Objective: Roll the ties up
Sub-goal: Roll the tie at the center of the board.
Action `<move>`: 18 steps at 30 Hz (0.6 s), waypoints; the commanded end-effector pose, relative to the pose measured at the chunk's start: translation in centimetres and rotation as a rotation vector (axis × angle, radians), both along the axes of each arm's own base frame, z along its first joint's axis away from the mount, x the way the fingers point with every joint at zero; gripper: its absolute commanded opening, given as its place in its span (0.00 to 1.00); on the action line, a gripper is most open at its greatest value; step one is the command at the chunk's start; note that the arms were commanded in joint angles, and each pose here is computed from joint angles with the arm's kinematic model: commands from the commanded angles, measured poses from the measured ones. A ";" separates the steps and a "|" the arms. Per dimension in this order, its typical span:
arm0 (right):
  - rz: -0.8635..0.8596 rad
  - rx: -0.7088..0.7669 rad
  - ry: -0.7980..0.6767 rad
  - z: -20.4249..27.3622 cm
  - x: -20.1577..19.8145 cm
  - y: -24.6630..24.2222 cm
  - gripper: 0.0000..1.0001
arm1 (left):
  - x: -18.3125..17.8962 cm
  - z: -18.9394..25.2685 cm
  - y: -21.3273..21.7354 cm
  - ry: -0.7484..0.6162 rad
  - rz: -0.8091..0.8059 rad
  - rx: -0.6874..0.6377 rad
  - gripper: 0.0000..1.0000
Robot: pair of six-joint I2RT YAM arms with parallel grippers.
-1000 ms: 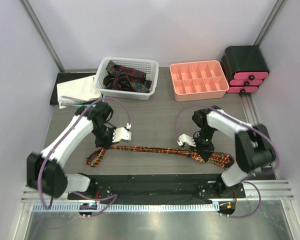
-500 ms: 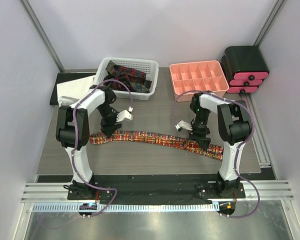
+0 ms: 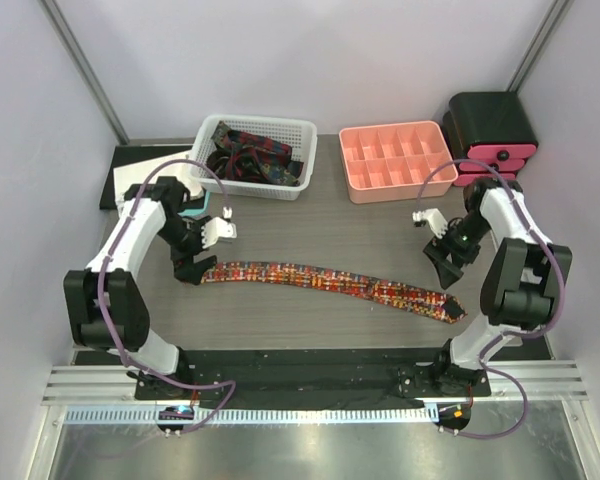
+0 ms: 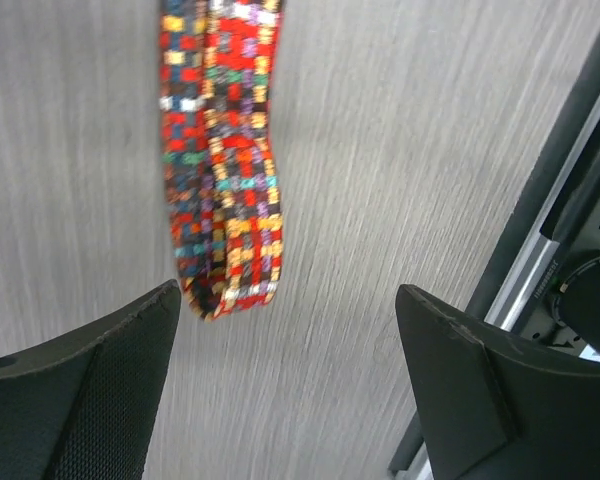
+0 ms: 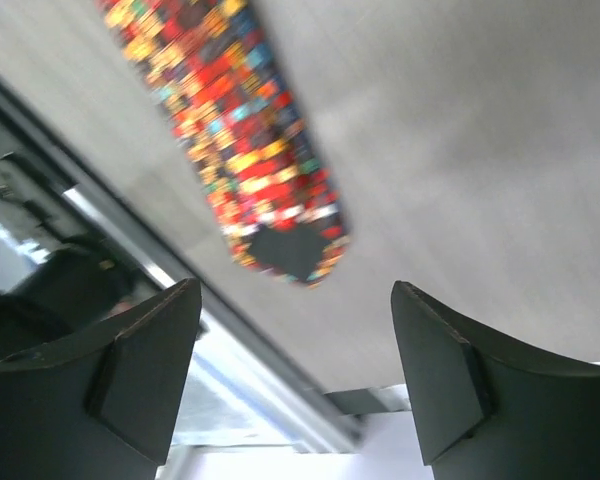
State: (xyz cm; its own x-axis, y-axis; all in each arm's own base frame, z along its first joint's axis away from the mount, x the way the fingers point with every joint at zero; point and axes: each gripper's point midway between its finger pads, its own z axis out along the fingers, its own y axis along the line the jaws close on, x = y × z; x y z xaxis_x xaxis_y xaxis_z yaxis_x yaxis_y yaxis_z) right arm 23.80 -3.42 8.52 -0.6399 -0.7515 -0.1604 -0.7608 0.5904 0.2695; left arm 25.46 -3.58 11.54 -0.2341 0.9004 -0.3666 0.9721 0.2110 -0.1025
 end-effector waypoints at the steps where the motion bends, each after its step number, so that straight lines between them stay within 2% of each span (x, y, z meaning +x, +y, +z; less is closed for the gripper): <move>1: -0.135 -0.008 0.142 -0.1 -4.5 0.1 0.79 | 0.8 -1.7 -0.2 -0.011 -0.111 -0.006 0.88; 3: -0.201 -0.007 0.178 -1.0 -5.2 -0.2 0.76 | 0.5 -2.4 -0.3 0.013 -0.127 0.002 0.88; 7: -0.285 -0.041 0.203 -2.9 -5.6 -1.4 0.74 | 1.1 -4.1 -0.2 -0.031 -0.161 0.033 0.89; 10: -0.320 -0.066 0.209 -4.4 -5.3 -1.8 0.67 | 1.2 -5.0 -0.1 -0.035 -0.186 0.055 0.88; 11: -0.333 -0.075 0.209 -4.7 -5.2 -1.9 0.59 | 1.2 -5.3 0.0 -0.034 -0.192 0.063 0.87; 13: -0.349 -0.087 0.199 -5.8 -4.5 -2.2 0.46 | 2.4 -5.9 0.7 -0.086 -0.191 0.113 0.79; 14: -0.360 -0.098 0.203 -6.1 -4.4 -2.4 0.42 | 2.5 -6.4 1.0 -0.092 -0.194 0.130 0.75; 15: -0.363 -0.104 0.195 -6.5 -4.1 -2.6 0.39 | 2.9 -6.7 1.3 -0.109 -0.193 0.150 0.66; 17: -0.366 -0.116 0.210 -7.2 -4.1 -2.8 0.30 | 4.0 -7.2 2.0 -0.155 -0.184 0.193 0.56; 18: -0.367 -0.118 0.206 -7.5 -3.9 -2.9 0.28 | 4.4 -7.2 2.1 -0.165 -0.177 0.200 0.46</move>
